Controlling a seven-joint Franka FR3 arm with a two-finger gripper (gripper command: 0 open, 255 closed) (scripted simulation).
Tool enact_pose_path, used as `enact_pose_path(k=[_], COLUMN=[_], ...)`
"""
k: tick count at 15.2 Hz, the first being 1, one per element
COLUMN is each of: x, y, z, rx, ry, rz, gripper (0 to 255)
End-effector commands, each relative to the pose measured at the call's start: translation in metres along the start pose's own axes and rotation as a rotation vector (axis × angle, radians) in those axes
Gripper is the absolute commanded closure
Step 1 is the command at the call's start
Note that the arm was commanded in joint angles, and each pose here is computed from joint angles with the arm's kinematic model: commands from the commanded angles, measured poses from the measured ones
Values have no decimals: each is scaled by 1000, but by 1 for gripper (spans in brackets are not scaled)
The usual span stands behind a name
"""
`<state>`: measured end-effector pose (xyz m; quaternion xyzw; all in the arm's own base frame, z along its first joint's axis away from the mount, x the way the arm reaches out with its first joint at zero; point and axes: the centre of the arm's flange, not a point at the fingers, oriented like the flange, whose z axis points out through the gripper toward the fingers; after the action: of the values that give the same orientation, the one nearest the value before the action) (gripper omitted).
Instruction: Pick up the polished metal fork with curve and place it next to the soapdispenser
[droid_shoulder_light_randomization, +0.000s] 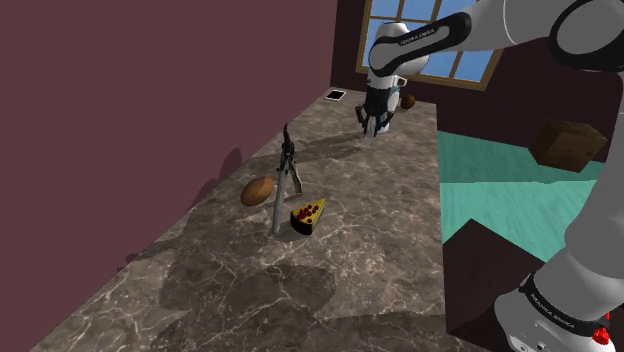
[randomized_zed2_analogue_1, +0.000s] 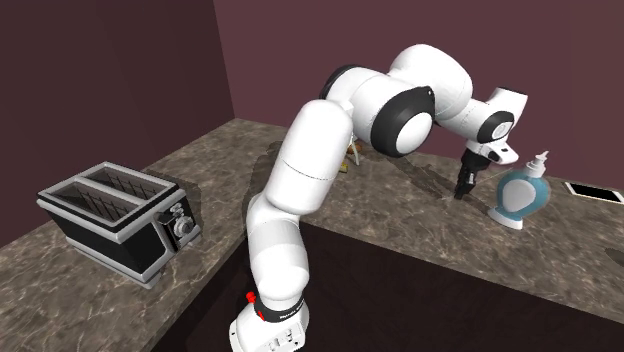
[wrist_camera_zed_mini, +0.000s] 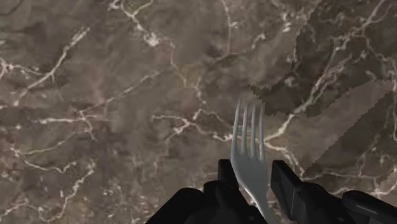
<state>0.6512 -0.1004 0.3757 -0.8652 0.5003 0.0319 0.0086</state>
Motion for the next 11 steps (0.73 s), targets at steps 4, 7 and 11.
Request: enact_pose_path(k=[4,7,11], x=[4,4,4], y=[-1,-1,-1], z=[27,35,35], rx=[-2,-2,-2], ry=[-2,-2,-2], rz=[0,0,0], gripper=[255,255,255])
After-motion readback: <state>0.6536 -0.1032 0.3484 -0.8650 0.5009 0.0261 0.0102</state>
